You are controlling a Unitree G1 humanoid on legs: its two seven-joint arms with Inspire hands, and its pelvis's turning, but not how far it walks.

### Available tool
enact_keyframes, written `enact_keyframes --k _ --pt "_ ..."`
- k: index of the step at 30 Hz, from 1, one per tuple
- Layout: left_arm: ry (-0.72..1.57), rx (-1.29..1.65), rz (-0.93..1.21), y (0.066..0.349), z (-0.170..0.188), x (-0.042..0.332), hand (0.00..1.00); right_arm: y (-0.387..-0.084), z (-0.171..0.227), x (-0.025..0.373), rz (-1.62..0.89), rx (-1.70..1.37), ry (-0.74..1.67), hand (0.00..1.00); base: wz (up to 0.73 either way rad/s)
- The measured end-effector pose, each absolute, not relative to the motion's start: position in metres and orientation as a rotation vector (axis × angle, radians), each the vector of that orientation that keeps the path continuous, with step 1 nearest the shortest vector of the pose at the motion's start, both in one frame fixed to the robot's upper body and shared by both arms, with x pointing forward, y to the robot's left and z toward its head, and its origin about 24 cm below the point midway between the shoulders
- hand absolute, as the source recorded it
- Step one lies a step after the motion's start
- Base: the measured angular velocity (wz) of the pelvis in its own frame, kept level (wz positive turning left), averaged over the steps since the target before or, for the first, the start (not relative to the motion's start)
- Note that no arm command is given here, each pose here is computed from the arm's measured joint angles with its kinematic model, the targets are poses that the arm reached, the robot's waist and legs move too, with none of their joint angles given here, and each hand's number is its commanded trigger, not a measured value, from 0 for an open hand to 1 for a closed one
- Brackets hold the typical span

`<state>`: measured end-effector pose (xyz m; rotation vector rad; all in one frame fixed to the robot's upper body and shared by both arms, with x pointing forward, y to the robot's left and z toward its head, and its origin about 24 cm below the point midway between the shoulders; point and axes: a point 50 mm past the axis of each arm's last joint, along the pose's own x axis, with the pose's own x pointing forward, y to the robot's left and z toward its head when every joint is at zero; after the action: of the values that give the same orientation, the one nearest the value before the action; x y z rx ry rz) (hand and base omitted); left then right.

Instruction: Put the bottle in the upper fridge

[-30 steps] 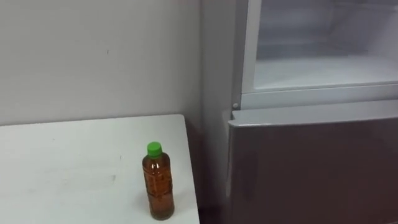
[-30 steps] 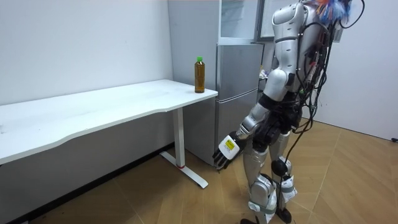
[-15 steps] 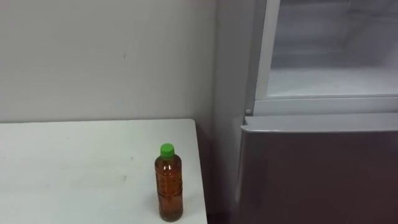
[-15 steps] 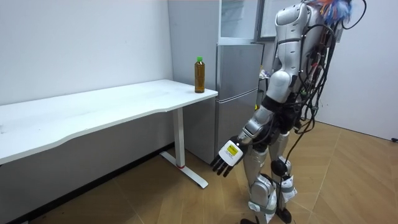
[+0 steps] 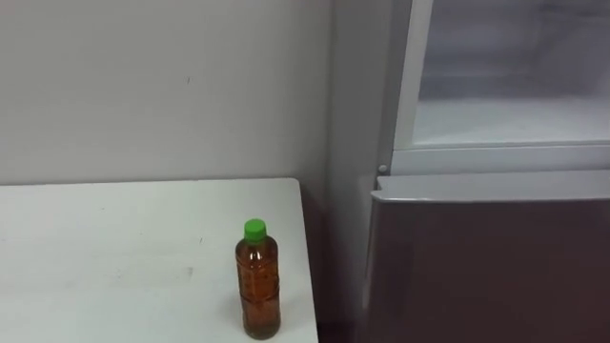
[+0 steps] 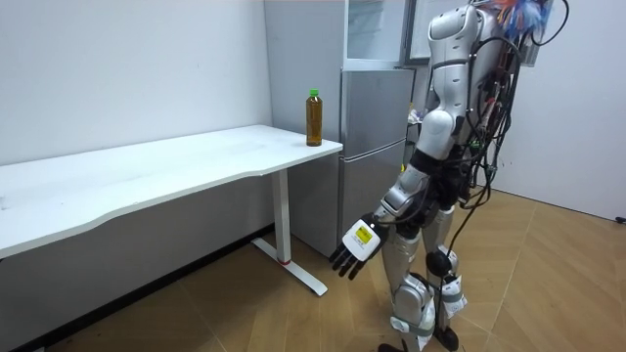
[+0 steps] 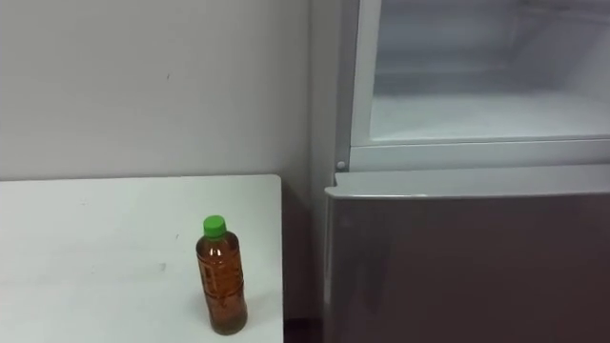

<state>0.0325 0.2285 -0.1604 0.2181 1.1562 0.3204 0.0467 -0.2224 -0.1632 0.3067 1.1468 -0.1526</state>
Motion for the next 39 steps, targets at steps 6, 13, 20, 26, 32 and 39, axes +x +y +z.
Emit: enact_keyframes --k 6,13,20,26,32,39 --pt "1.126 0.235 0.289 0.225 -0.160 0.037 0.00 -0.217 -0.144 0.095 -0.034 0.200 0.940 0.00 0.00" --pt "1.098 0.269 0.255 0.224 -0.159 0.044 0.00 -0.205 -0.115 0.135 0.056 0.175 0.716 0.00 0.00" --pt "1.068 0.277 0.237 0.223 -0.156 0.049 0.00 -0.192 -0.081 0.165 0.141 0.134 0.523 0.00 0.00" --pt "1.061 0.298 0.230 0.229 -0.154 0.050 0.00 -0.185 -0.063 0.177 0.174 0.133 0.434 0.00 0.00" --pt "1.055 0.308 0.217 0.228 -0.154 0.053 0.00 -0.181 -0.047 0.186 0.197 0.131 0.352 0.00 0.00" --pt "1.055 0.309 0.210 0.228 -0.154 0.053 0.00 -0.173 -0.026 0.197 0.237 0.133 0.253 0.00 0.00"
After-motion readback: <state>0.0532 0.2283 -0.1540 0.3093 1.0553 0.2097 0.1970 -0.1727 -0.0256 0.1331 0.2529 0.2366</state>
